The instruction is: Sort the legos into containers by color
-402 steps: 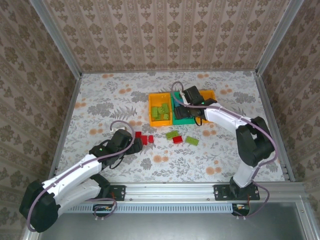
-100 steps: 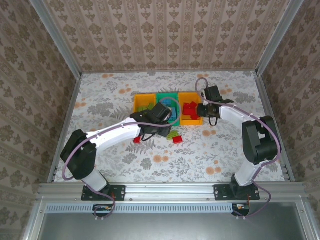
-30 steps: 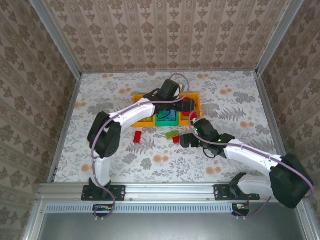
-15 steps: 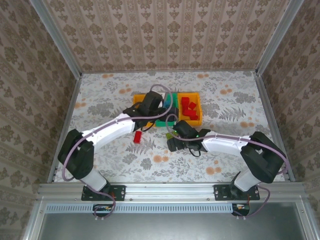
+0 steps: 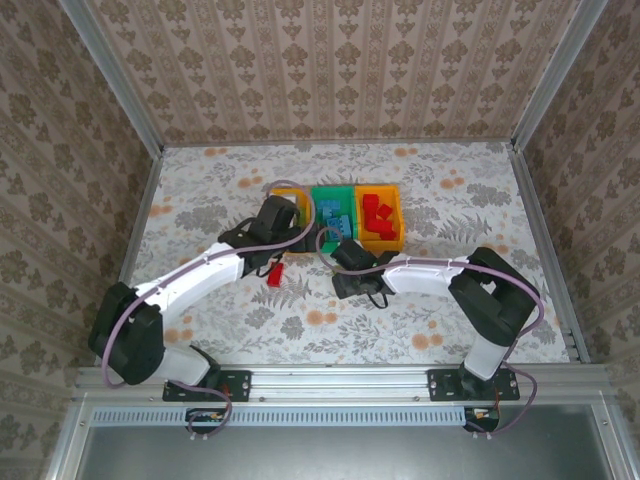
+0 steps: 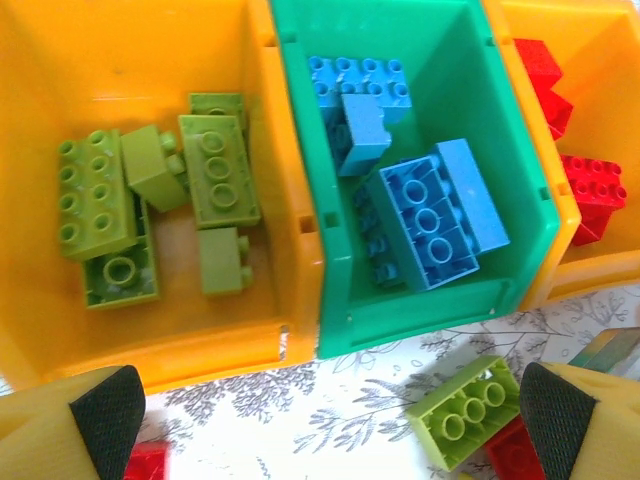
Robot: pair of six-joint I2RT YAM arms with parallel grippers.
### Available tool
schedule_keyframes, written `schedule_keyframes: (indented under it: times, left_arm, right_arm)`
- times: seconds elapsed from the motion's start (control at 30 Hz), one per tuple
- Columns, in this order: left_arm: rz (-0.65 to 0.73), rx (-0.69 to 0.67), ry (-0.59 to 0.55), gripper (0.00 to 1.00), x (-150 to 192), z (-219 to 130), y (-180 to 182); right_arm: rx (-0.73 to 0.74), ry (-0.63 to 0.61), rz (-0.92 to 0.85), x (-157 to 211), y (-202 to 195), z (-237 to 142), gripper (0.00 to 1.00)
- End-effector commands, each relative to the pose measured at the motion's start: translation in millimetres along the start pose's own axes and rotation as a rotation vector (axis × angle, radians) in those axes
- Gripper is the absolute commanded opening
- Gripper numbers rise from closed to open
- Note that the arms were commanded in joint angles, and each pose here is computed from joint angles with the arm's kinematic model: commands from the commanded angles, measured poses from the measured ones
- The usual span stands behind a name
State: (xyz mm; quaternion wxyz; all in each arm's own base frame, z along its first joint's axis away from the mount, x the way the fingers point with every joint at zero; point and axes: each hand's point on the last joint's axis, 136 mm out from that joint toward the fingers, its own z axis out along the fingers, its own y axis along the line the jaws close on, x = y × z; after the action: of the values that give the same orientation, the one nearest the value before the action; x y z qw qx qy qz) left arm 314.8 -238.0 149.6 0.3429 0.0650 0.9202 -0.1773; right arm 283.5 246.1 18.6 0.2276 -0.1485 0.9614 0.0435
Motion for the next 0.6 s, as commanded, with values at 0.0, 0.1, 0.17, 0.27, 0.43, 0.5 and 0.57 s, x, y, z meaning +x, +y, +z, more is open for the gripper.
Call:
schedule_keyframes:
  times: [0.0,0.1,0.17,0.27,0.43,0.5,0.57]
  left_arm:
    - [-0.033,-0.026,-0.013,1.0,2,-9,12]
    - [-0.038,-0.032,-0.013,1.0,4,-10,17]
    - [-0.041,-0.036,-0.009,1.0,6,-10,18]
    - [-0.045,-0.04,-0.004,1.0,8,-10,20]
    - [-0.047,-0.039,-0.002,1.0,9,-10,20]
    - [-0.047,-0.041,0.001,1.0,10,-9,21]
    - [-0.045,-0.042,0.002,1.0,11,-10,21]
  right_arm:
    - [0.046,0.022,0.009,6,-7,1,0.68]
    - [0.05,0.017,0.011,5,-8,-2,0.63]
    - [0.046,0.008,0.017,3,-8,-6,0.58]
    - [0.043,-0.012,0.027,0,-10,-14,0.57]
    - [0.043,-0.054,0.032,-10,-15,-34,0.57]
    - [0.042,-0.079,0.038,-17,-19,-45,0.57]
    - [0.04,-0.111,0.046,-27,-25,-56,0.57]
